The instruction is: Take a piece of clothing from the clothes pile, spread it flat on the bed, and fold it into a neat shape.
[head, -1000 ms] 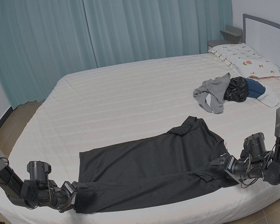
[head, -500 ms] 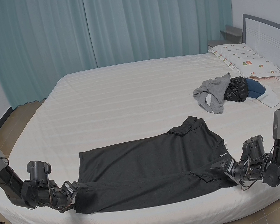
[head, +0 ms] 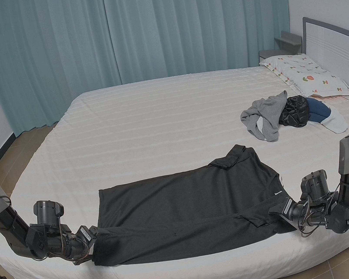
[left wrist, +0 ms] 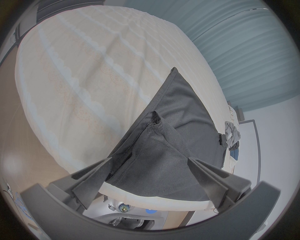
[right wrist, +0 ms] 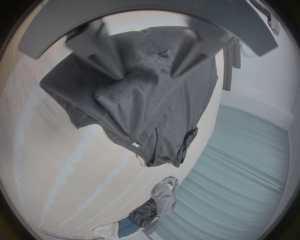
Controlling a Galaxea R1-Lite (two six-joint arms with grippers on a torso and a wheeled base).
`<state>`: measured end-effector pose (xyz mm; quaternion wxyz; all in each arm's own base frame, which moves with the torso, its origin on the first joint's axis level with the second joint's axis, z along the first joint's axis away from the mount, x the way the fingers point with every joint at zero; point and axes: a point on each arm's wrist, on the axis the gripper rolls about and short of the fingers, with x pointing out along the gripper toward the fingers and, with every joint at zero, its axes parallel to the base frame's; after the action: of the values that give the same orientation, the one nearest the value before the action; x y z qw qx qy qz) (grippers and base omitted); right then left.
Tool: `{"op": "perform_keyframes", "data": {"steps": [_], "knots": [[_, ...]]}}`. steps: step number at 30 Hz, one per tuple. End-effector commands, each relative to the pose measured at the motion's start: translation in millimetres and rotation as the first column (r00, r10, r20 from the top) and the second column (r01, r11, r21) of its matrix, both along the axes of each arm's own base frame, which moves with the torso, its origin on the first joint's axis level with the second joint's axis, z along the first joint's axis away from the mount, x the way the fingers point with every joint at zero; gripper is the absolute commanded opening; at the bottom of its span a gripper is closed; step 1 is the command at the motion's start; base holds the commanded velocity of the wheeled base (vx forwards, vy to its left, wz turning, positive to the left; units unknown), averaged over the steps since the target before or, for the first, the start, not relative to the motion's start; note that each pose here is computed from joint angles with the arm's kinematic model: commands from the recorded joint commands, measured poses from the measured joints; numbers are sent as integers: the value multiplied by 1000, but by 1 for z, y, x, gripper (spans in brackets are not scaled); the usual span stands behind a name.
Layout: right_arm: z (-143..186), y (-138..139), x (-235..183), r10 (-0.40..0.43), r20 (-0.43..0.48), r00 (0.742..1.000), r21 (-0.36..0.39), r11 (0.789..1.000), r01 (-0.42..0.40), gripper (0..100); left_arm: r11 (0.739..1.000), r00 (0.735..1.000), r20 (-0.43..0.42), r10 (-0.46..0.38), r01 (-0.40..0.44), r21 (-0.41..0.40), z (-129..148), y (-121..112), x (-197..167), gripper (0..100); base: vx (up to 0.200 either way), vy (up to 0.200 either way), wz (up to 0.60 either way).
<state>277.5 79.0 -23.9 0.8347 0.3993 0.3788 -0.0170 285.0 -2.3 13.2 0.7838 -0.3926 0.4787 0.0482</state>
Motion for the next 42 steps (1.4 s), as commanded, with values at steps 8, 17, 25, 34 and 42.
{"op": "perform_keyframes", "data": {"steps": [8,17,25,34,42], "knots": [[3,-2,-2,-45,-13,999,41,998,45,0,1000,1000,-1,3,-3,-1,0,0,0,100,0,0,0],[20,-1,-7,-51,21,998,73,996,50,0,1000,1000,0,-1,1,1,0,0,0,100,0,0,0],[40,6,-22,-27,33,999,102,995,24,0,1000,1000,-1,-2,2,2,0,0,0,100,0,0,0],[48,12,-31,-5,15,1000,105,995,4,0,1000,1000,-1,-2,2,2,0,0,0,100,0,0,0],[48,16,-39,23,-21,1000,88,996,-21,0,1000,1000,-1,-3,3,3,0,0,0,100,0,0,0]]}}
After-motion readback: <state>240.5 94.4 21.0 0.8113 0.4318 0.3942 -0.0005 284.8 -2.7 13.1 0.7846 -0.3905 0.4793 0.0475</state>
